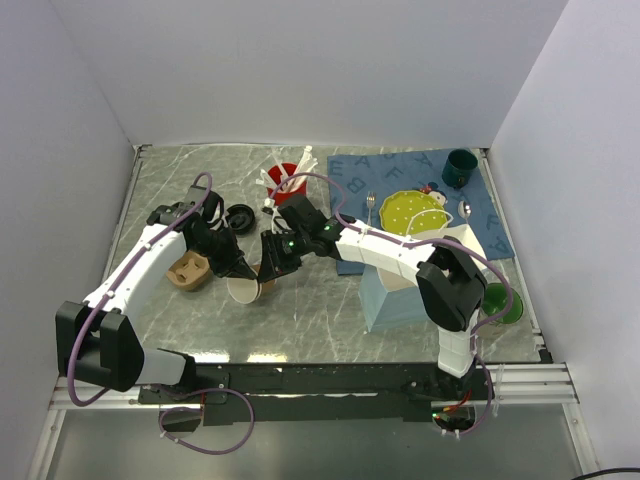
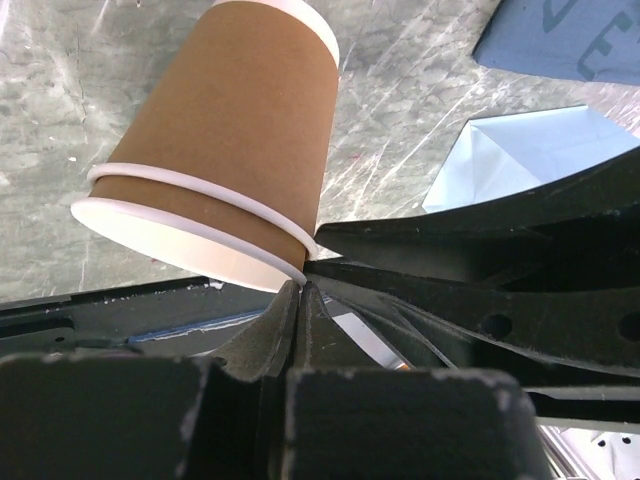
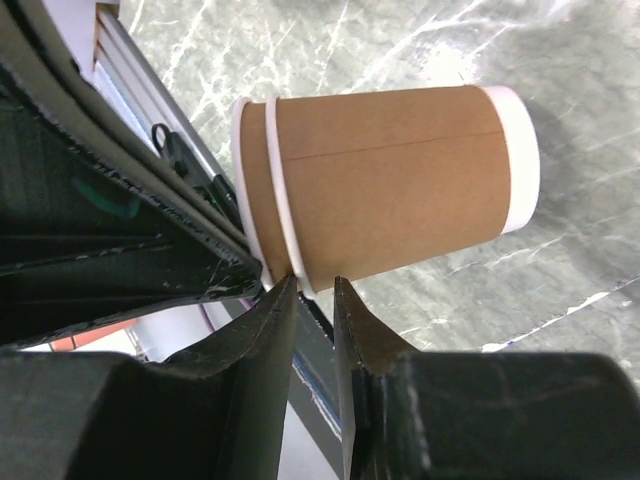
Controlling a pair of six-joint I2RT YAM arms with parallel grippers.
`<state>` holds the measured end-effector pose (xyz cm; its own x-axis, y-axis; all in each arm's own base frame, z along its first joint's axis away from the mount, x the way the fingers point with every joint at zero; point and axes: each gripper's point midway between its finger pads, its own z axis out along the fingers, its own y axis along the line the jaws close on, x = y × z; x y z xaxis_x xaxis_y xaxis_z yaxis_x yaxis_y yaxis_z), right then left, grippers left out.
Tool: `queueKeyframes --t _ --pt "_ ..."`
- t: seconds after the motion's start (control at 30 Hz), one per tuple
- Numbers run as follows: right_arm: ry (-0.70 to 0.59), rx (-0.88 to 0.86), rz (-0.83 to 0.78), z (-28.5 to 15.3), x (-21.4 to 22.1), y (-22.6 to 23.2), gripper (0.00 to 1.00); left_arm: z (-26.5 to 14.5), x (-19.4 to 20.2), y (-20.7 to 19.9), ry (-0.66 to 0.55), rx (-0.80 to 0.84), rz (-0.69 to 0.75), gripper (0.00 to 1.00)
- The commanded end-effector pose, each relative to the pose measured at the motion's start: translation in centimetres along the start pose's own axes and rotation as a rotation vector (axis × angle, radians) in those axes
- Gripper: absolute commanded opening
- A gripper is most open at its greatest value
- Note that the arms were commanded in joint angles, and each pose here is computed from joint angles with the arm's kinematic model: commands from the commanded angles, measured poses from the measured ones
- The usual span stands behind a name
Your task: Pack the takeout coffee
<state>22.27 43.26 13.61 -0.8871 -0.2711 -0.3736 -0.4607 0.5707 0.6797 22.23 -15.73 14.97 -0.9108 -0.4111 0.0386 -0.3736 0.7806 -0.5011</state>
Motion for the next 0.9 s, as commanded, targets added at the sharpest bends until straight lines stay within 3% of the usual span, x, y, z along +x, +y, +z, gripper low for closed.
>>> queueKeyframes --t 0.0,0.67,0.8,0.87 --pt "-0.023 0.009 -0.016 0.2 -0.9 -0.2 0.29 -0.2 0.1 -0.8 0.013 0.031 -0.002 0.01" --pt "-0.011 0.069 0.055 1.4 -0.7 -1.8 0.22 -0.2 0.4 -1.0 0.022 0.033 -0.007 0.01" --pt "-0.023 0.091 0.052 0.8 -0.8 -1.8 0.23 -0.7 -0.6 0.4 -0.038 -0.055 0.044 0.01" --pt "-0.031 0.110 0.037 0.3 -1.0 -1.9 0.24 -1.6 -1.2 1.2 -0.076 -0.122 0.048 0.09"
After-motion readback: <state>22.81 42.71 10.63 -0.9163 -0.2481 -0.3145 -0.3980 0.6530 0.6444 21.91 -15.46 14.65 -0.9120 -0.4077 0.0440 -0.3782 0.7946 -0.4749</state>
